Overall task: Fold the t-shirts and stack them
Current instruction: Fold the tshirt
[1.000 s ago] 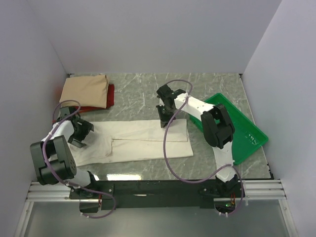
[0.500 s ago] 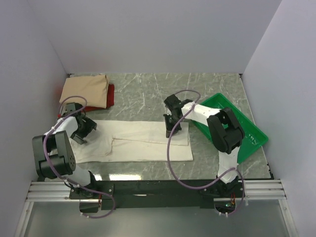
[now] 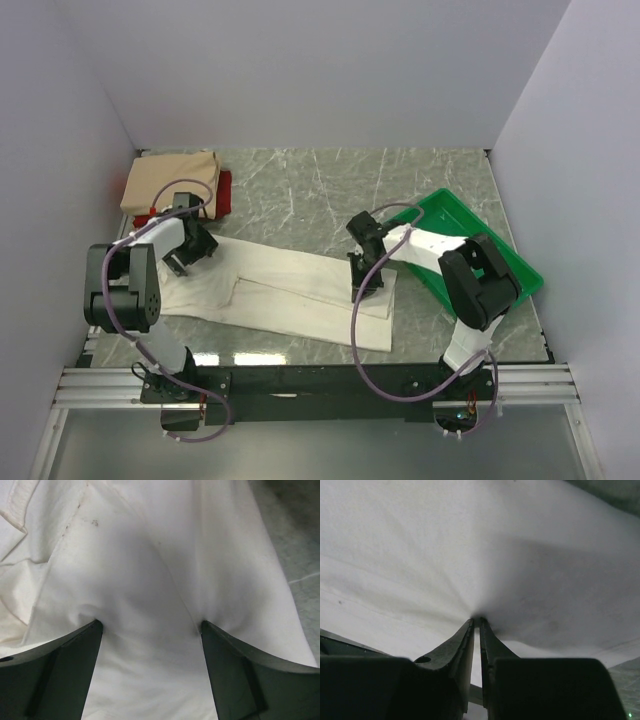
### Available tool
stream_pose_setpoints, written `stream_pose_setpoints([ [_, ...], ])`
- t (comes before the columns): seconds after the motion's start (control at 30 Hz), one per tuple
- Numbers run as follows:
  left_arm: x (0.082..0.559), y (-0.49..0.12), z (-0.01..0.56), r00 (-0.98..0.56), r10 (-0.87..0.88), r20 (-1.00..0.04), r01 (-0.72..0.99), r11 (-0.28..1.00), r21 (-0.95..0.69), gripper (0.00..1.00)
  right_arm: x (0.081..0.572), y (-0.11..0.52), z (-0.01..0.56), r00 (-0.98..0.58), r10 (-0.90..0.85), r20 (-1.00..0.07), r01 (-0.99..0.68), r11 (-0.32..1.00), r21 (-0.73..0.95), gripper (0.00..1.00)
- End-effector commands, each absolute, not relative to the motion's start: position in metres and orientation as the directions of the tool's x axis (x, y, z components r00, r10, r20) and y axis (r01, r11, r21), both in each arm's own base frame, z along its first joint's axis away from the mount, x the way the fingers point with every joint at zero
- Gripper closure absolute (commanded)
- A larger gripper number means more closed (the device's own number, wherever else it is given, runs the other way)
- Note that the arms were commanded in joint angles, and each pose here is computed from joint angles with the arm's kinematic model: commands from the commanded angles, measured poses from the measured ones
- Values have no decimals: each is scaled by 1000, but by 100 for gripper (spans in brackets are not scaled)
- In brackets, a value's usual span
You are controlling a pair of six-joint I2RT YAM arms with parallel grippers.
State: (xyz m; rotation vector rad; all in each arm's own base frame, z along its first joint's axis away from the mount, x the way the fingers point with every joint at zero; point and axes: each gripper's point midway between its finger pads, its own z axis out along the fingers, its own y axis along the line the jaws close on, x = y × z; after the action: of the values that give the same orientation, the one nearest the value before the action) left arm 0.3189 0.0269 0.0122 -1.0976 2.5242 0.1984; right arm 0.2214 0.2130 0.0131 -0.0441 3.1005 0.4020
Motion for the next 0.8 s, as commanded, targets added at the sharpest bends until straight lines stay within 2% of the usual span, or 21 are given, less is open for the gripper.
stream_pose_setpoints([
  [0.0,305,-16,-32,-682,-692,-238,-705,708,-38,14,178,181,-1,-995,-19,97,-8,993,121,83],
  [0.77,304,-84,-27,-787,-561,-257,-570,820,-43,14,90,181,3,-986,-41,159,-16,988,155,83],
])
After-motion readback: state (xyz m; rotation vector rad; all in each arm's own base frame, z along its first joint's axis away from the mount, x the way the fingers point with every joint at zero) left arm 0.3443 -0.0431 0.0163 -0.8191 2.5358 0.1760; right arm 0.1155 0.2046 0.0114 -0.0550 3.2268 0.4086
